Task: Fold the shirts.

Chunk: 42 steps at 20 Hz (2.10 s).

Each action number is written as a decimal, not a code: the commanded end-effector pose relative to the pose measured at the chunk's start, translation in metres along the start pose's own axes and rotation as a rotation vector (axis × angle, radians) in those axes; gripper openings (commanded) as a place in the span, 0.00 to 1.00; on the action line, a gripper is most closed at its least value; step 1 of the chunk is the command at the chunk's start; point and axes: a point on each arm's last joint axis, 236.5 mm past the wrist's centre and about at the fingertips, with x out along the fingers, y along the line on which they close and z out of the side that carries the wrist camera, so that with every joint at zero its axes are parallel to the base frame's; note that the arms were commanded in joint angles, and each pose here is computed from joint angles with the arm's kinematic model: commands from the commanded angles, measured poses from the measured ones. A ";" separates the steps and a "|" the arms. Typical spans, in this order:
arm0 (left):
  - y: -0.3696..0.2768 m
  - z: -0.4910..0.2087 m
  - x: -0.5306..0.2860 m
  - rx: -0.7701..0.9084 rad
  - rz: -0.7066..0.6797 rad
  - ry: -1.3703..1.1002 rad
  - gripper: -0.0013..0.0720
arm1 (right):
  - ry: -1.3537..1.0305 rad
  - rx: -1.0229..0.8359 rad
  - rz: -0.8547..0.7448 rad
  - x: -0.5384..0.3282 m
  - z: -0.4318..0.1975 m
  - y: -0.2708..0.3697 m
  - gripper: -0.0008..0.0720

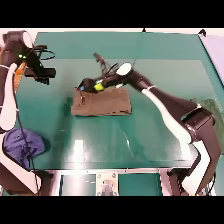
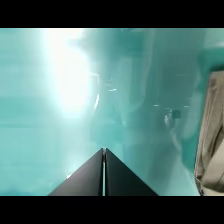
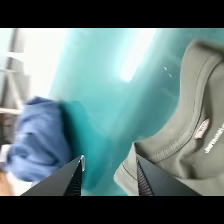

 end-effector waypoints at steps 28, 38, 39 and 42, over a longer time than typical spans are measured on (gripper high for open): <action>0.004 -0.003 -0.002 -0.052 -0.097 0.010 0.05 | -0.330 0.253 -0.364 -0.320 0.034 -0.119 0.04; 0.004 -0.005 -0.002 -0.052 -0.097 0.016 0.05 | -0.796 0.495 -0.610 -0.609 -0.050 -0.179 0.04; 0.004 -0.005 -0.002 -0.053 -0.097 0.016 0.05 | -0.832 0.508 -0.636 -0.629 -0.063 -0.184 0.04; 0.004 -0.005 -0.002 -0.053 -0.097 0.018 0.05 | -0.901 0.538 -0.697 -0.671 -0.089 -0.187 0.04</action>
